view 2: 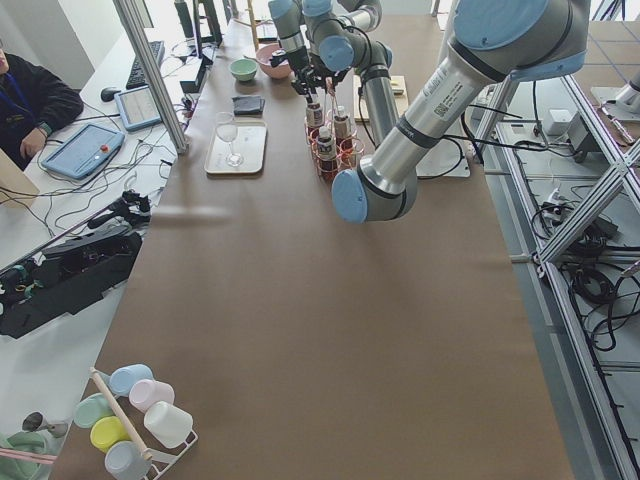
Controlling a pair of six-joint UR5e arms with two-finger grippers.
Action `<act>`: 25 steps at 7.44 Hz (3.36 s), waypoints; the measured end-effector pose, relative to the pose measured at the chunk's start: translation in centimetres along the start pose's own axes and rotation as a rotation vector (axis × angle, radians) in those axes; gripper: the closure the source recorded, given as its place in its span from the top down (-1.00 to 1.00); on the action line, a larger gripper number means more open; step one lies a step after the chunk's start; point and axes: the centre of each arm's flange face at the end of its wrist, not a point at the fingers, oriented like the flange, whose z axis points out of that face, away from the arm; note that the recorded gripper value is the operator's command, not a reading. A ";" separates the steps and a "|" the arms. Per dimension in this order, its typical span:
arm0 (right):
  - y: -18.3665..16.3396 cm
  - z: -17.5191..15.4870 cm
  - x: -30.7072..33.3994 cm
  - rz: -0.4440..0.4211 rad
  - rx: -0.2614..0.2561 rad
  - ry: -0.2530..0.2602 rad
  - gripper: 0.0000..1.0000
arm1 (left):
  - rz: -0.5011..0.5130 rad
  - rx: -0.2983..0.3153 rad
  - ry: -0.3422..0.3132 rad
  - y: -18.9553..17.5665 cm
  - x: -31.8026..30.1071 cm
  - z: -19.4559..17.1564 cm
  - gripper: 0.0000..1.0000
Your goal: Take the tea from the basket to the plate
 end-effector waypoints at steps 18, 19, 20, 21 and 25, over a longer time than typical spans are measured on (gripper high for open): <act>-24.2 -9.8 -5.8 -0.033 0.204 -0.055 -1.00 | -0.054 0.076 -0.155 4.6 -3.8 -10.2 -1.00; -24.2 -9.1 -6.3 -0.048 0.206 -0.057 -1.00 | -0.095 0.080 -0.177 7.9 -5.8 -12.9 -1.00; -24.0 -8.5 -6.6 -0.060 0.203 -0.055 -0.73 | -0.133 0.085 -0.192 11.6 -7.9 -15.6 -1.00; -23.8 -8.2 -6.8 -0.069 0.201 -0.054 0.63 | -0.162 0.086 -0.208 15.5 -9.9 -18.1 -1.00; -23.7 -7.8 -6.9 -0.105 0.196 -0.043 0.99 | -0.205 0.018 -0.302 31.7 -18.2 -24.8 -1.00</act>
